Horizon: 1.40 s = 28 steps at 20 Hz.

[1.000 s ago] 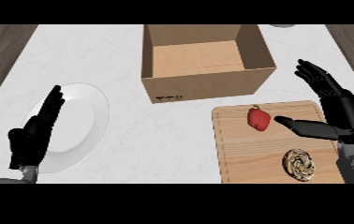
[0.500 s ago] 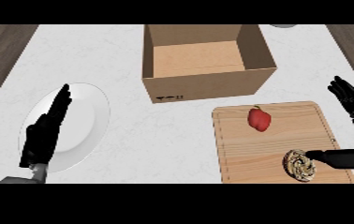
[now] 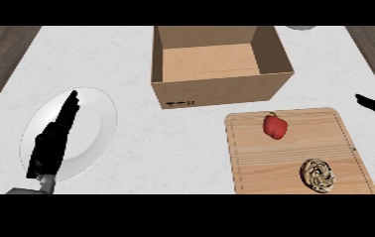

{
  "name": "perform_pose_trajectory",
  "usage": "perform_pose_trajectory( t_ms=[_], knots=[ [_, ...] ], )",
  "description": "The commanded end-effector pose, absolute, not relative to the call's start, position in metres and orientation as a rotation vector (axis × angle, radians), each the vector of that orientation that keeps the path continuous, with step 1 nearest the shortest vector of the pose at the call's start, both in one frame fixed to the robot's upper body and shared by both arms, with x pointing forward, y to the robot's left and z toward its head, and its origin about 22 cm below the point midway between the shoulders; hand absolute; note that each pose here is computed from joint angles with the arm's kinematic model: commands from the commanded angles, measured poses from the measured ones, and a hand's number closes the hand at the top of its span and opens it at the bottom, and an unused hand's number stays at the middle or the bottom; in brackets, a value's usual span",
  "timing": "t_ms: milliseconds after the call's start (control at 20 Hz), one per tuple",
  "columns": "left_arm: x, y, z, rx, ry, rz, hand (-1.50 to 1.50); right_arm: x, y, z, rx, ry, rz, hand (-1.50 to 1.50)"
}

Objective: Pick the cupcake from the cutting board and place it in the cardboard box

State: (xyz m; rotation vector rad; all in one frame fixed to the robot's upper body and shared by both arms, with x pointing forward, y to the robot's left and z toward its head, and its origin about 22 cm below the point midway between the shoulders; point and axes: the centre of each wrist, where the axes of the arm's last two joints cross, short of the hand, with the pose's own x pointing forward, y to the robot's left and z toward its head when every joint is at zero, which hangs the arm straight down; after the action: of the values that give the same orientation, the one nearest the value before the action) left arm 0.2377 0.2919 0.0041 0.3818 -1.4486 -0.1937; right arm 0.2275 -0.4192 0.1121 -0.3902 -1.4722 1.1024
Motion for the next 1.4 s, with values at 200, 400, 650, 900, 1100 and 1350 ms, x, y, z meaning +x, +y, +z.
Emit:
perform_pose_trajectory(
  t_ms=[200, 400, 650, 900, 1100, 1350],
  knots=[
    [0.236, 0.295, -0.001, 0.386, -1.451, -0.194, 0.00, 0.212, -0.375, 0.118, -0.352, -1.158, 1.390, -1.50],
    [0.238, 0.272, 0.011, 0.389, -1.450, -0.199, 0.00, 0.198, -0.359, 0.091, -0.393, -1.132, 1.364, -1.50],
    [0.248, 0.287, -0.003, 0.371, -1.452, -0.205, 0.00, 0.200, -0.343, 0.096, -0.442, -1.097, 1.334, -1.50],
    [0.256, 0.280, 0.007, 0.386, -1.452, -0.211, 0.00, 0.206, -0.351, 0.073, -0.476, -1.040, 1.354, -1.50],
    [0.220, 0.297, 0.018, 0.373, -1.448, -0.210, 0.00, 0.196, -0.342, 0.072, -0.490, -1.014, 1.355, -1.50],
    [0.240, 0.297, 0.016, 0.375, -1.447, -0.214, 0.00, 0.192, -0.332, 0.070, -0.485, -1.040, 1.351, -1.50]
  ],
)
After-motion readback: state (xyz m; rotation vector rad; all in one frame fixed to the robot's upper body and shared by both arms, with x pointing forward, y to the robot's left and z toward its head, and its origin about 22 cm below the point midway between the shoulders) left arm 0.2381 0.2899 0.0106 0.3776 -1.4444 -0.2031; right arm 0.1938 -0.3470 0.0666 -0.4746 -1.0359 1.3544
